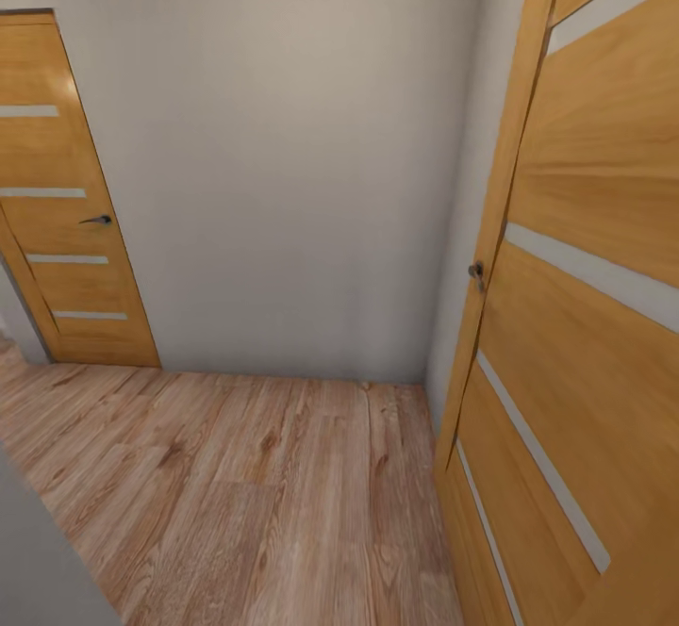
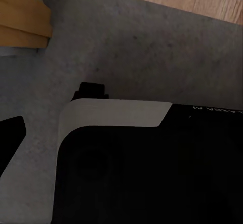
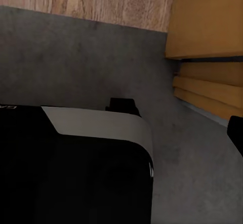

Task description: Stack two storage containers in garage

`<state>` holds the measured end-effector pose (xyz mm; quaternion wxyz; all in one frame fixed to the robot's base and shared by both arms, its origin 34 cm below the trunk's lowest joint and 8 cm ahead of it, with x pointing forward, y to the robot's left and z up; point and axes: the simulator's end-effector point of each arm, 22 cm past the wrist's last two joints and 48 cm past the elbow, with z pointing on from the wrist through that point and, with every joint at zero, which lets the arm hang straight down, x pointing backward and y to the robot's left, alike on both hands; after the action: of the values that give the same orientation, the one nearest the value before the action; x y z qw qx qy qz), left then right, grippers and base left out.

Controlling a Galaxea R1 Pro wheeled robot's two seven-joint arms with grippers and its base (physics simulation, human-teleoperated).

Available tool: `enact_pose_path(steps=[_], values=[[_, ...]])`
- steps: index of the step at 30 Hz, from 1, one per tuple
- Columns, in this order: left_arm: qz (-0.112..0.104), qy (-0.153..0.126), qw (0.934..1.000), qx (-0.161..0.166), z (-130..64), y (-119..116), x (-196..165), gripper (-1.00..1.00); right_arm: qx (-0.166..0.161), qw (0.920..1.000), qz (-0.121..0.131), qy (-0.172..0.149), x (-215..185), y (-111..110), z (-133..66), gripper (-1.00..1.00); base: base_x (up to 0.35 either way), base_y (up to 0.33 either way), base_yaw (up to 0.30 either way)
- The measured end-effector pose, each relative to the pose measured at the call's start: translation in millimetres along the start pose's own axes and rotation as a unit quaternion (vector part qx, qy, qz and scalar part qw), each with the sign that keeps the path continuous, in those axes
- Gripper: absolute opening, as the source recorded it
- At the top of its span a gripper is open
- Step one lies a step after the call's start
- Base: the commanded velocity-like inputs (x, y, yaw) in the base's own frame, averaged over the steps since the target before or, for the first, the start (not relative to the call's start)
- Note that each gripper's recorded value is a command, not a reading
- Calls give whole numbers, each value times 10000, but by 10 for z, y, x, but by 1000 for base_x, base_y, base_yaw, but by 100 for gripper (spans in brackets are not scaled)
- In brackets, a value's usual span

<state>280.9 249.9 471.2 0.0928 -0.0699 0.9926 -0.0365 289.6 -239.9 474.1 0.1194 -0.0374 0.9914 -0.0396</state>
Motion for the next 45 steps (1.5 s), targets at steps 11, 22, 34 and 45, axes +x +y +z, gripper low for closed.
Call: enact_pose_path(steps=[11,22,34,45], values=[[26,0,10000,-7,-2,13,0,100,-2,10000,0,-2,0,3,-2,100,282,0,0],[-7,3,10000,-7,0,7,4,100,3,10000,-1,1,1,-5,1,100,61,0,0],[35,0,10000,-6,-2,13,0,100,4,10000,0,-3,-1,-6,-1,100,192,0,0],[-29,2,10000,-13,-1,16,0,100,2,10000,0,1,1,-5,1,100,28,30,0]])
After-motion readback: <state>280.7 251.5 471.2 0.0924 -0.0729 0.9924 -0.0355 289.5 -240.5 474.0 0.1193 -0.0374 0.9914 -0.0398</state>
